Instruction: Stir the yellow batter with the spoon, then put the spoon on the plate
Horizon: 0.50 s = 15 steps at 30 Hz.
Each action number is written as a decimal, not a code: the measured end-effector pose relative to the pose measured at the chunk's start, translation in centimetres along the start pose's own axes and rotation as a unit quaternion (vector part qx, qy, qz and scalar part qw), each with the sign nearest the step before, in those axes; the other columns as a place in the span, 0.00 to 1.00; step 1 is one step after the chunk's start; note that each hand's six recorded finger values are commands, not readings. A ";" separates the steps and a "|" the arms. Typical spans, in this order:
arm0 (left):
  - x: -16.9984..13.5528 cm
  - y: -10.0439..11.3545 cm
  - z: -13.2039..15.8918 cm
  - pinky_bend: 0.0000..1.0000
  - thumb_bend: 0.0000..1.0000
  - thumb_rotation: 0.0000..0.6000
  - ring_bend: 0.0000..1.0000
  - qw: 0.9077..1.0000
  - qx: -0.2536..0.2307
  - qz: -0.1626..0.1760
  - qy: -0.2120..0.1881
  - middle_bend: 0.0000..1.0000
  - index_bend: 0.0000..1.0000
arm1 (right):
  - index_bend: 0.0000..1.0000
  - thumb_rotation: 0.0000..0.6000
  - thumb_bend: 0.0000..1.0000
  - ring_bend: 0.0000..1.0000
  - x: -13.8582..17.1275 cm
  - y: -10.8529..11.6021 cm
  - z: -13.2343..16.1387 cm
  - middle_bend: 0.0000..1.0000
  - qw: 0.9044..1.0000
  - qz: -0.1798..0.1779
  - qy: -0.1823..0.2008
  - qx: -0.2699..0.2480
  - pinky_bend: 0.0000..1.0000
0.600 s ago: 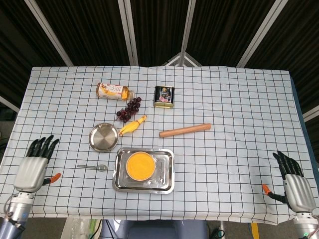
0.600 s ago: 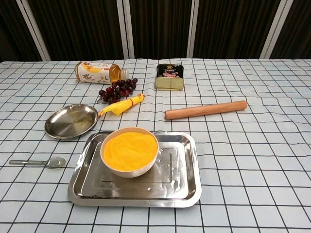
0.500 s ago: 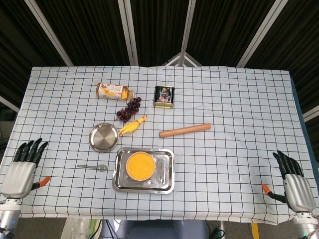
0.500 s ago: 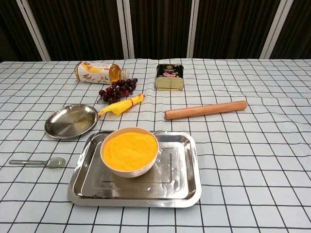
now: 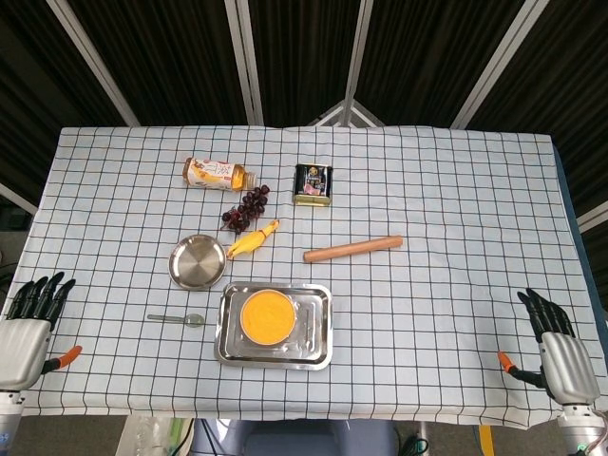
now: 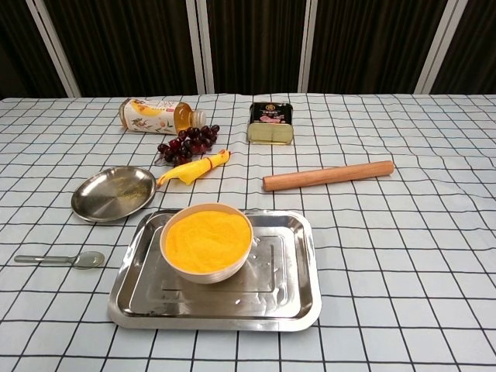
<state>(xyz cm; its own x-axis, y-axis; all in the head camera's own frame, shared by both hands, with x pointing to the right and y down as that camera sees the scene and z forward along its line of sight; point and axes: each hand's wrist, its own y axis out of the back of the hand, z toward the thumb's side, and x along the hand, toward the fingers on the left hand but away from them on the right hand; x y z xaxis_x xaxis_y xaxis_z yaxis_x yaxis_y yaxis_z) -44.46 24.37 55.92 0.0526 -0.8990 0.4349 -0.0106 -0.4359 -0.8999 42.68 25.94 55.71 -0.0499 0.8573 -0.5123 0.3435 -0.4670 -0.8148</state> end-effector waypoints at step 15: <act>0.1 -0.1 0.0 0.00 0.09 1.00 0.00 1.000 -0.003 -0.009 0.003 0.00 0.00 | 0.00 1.00 0.32 0.00 0.1 -0.1 -0.1 0.00 1.000 0.006 -0.006 -0.004 0.00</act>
<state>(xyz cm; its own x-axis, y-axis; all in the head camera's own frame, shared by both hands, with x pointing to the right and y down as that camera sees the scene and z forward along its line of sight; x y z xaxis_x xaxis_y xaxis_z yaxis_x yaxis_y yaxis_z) -44.43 24.37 56.07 0.0467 -0.8912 0.4513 -0.0150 -0.4523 -0.8917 42.74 26.07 55.75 -0.0559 0.8488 -0.5257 0.3520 -0.4760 -0.8060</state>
